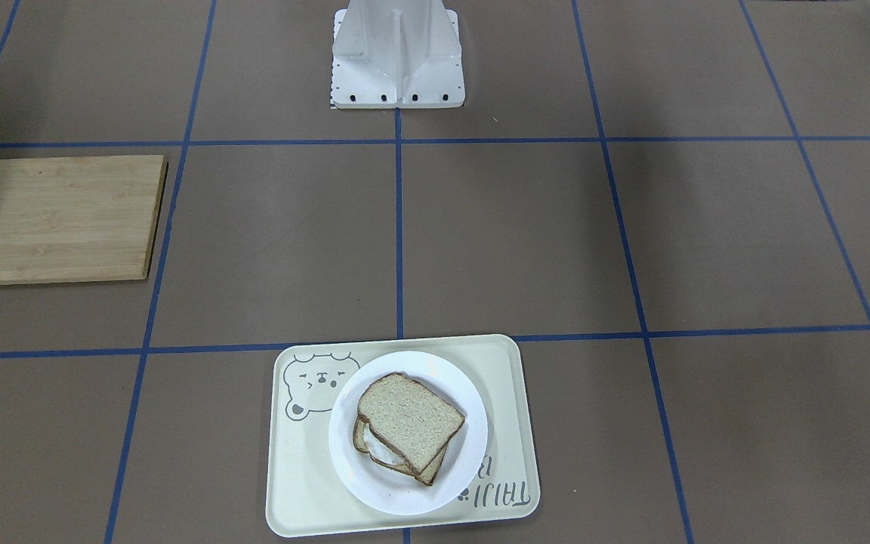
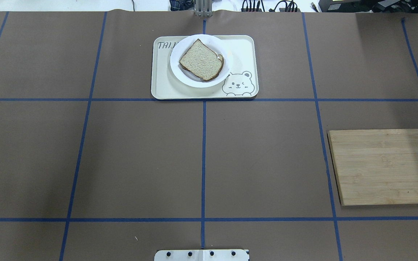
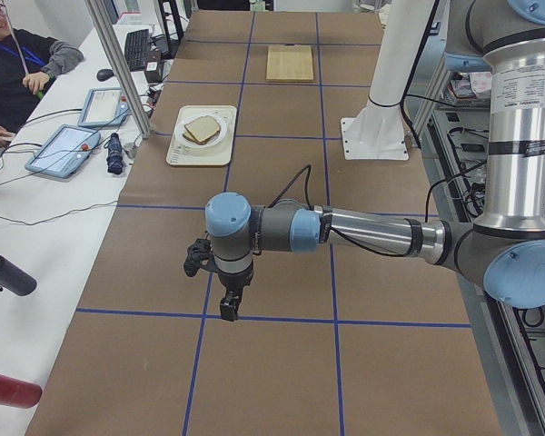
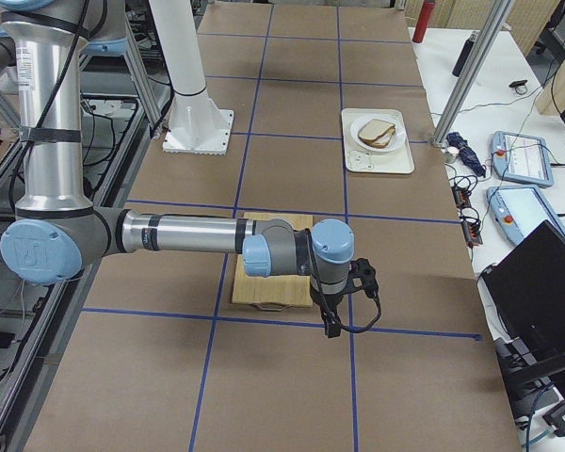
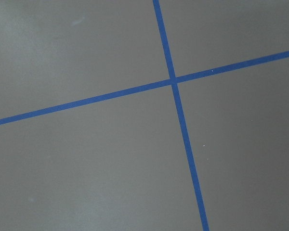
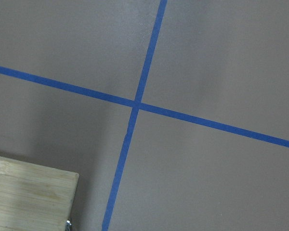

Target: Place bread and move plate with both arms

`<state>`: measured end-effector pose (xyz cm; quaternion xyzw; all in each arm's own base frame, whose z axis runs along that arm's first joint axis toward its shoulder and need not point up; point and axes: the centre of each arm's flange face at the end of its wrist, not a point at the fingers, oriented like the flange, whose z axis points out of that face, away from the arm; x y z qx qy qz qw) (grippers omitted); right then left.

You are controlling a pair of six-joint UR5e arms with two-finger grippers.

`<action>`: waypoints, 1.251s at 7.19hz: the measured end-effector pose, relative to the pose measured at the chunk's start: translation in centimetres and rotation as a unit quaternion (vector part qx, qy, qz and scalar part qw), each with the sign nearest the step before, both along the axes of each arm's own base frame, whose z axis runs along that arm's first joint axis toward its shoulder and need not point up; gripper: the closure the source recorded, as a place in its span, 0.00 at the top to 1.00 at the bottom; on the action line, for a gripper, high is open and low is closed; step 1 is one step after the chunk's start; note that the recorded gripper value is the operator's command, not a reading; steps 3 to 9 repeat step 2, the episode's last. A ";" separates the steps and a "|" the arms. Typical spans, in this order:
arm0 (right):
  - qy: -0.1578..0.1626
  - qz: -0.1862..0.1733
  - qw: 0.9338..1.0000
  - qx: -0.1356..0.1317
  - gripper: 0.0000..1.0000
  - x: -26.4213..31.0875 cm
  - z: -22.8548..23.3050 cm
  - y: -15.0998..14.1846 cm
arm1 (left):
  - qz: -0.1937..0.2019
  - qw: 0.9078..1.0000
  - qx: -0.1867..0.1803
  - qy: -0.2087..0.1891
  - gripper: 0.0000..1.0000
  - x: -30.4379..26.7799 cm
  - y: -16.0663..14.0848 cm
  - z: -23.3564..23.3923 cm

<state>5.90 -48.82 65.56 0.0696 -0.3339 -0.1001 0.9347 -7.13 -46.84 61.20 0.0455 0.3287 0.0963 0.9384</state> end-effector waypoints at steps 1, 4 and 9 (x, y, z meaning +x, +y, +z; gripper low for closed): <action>0.000 0.000 1.000 -0.001 1.00 0.0 0.1 0.0 | 0.000 1.000 0.000 0.000 0.99 0.0 0.1 0.0; 0.000 -0.001 1.000 -0.002 1.00 -0.1 0.2 0.0 | 0.000 1.000 0.000 0.000 0.99 0.0 0.2 0.0; 0.000 -0.001 1.000 -0.002 1.00 -0.1 0.2 0.0 | 0.000 1.000 0.000 0.000 0.99 0.0 0.2 0.0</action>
